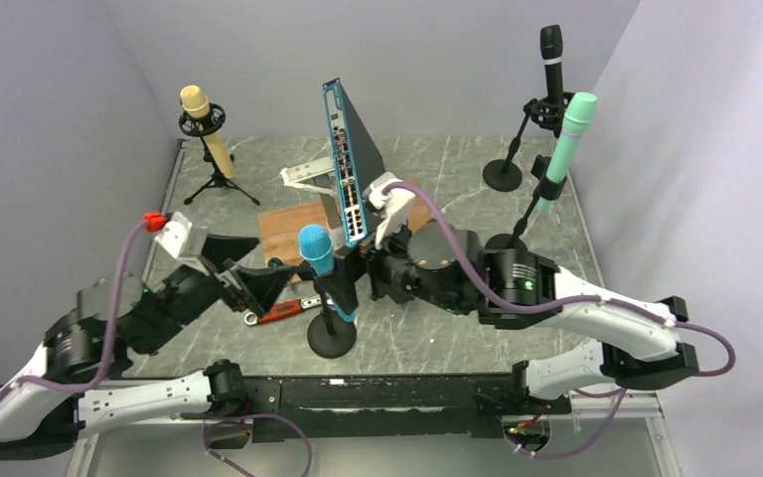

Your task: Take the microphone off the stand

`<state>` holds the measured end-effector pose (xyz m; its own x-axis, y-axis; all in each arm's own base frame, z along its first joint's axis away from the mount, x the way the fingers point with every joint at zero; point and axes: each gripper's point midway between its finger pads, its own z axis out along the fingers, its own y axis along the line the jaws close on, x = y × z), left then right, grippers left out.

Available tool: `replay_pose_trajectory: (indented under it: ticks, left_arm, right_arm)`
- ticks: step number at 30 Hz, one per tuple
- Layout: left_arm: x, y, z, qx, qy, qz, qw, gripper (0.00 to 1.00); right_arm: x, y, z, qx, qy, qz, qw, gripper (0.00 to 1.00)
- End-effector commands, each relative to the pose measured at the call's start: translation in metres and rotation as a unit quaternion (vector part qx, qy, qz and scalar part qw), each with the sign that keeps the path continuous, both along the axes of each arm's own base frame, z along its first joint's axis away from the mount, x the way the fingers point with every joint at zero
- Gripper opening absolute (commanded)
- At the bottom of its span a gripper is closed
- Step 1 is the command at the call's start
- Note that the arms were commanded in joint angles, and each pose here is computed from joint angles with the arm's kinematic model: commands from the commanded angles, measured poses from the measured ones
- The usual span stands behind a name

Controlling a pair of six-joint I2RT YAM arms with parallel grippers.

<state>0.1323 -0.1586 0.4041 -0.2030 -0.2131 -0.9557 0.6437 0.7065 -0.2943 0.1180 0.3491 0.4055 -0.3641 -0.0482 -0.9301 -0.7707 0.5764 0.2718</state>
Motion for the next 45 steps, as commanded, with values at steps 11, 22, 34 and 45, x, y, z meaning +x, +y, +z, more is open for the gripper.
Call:
replay_pose_trajectory:
  ticks: [11,22,34,45]
  left_arm:
    - [0.003,0.067,-0.042,0.014,0.014,0.084,0.996,0.99]
    - [-0.007,0.004,-0.067,0.073,-0.026,-0.032,0.996,1.00]
    - [-0.028,-0.034,-0.064,0.106,-0.077,-0.143,0.981,0.99]
    - [-0.012,-0.054,-0.077,0.145,-0.064,-0.186,0.970,0.99]
  right_arm:
    - [0.035,0.037,0.002,-0.062,-0.068,-0.139,0.986,0.78]
    - [0.018,0.042,-0.006,-0.053,-0.100,-0.021,0.993,0.00]
    - [-0.009,0.035,-0.010,0.002,-0.126,0.201,0.971,0.00]
    - [-0.010,0.036,-0.022,-0.008,-0.121,0.227,0.966,0.00]
